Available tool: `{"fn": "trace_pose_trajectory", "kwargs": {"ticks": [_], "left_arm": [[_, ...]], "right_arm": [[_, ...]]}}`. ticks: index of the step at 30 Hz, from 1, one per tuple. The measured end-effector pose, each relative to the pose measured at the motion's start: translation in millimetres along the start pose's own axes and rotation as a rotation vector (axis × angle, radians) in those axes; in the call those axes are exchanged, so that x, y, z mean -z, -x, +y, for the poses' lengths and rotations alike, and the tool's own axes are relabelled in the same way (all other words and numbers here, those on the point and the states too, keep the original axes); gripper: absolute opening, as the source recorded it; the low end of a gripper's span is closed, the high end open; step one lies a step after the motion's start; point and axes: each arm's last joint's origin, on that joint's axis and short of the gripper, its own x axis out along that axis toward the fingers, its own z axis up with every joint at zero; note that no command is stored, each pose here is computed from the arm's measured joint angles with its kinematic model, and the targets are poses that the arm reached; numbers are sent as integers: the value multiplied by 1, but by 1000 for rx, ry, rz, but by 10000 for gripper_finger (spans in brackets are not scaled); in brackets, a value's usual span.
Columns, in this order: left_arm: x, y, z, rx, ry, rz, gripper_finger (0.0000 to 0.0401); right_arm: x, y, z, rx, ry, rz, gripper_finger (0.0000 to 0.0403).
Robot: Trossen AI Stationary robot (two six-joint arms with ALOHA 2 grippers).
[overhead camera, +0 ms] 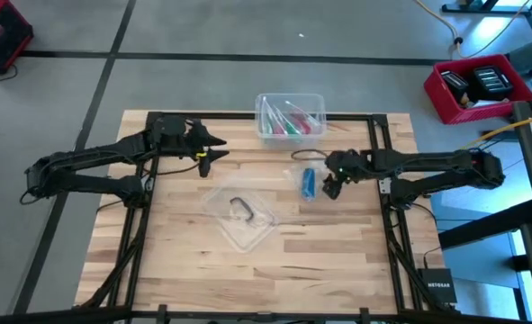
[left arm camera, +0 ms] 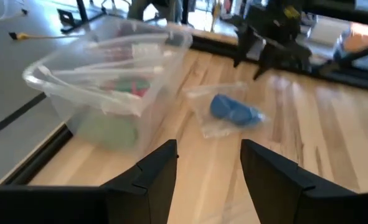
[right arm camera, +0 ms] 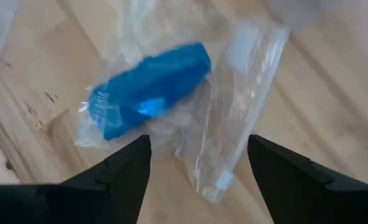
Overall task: Roll bandage
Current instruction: Put the packed blue bandage into the transparent bin
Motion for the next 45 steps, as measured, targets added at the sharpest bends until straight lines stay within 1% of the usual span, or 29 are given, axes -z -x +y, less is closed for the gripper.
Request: {"fn": "trace_pose_trajectory", "kwargs": {"ticks": [3,5,8,12,15,18,22,24,27,30,33,34,36,39,41,45], "left_arm": [[3,-7,-1,9,-35,31,169],[5,-10,-1,10,-38,43,169],[6,-12,-1,10,-36,57,169],[7,-12,-1,10,-38,68,169],[8,-12,-1,9,-36,73,169],[8,-12,-1,10,-34,73,169],[8,-12,-1,9,-30,73,169],[8,-12,-1,9,-29,72,169],[8,-12,-1,9,-27,72,169],[8,-12,-1,9,-23,71,169],[8,-12,-1,9,-15,71,169],[8,-12,-1,9,-13,71,169],[7,-12,-1,9,-13,71,169],[7,-12,0,7,-15,69,169],[7,-12,0,7,-15,69,169],[7,-12,0,3,-16,69,169]], "right_arm": [[2,-13,-20,-27,-93,32,268],[3,-20,-34,-43,-132,32,268],[2,-28,-54,-86,-170,6,269],[2,-38,-72,-189,-237,-55,269],[7,-50,-83,-227,-276,-66,269],[11,-63,-88,-283,-300,-57,269],[14,-77,-86,-365,-284,-17,263],[13,-80,-86,-409,-267,-18,245],[12,-81,-85,-453,-246,-30,197],[11,-81,-84,-470,-228,-36,125],[10,-78,-83,-488,-195,-55,35],[9,-76,-81,-491,-182,-66,18],[6,-70,-76,-479,-151,-93,16],[-4,-56,-66,-439,-105,-98,12],[-12,-40,-58,-414,-51,-96,6],[-37,2,-43,-355,19,-148,9]]}}
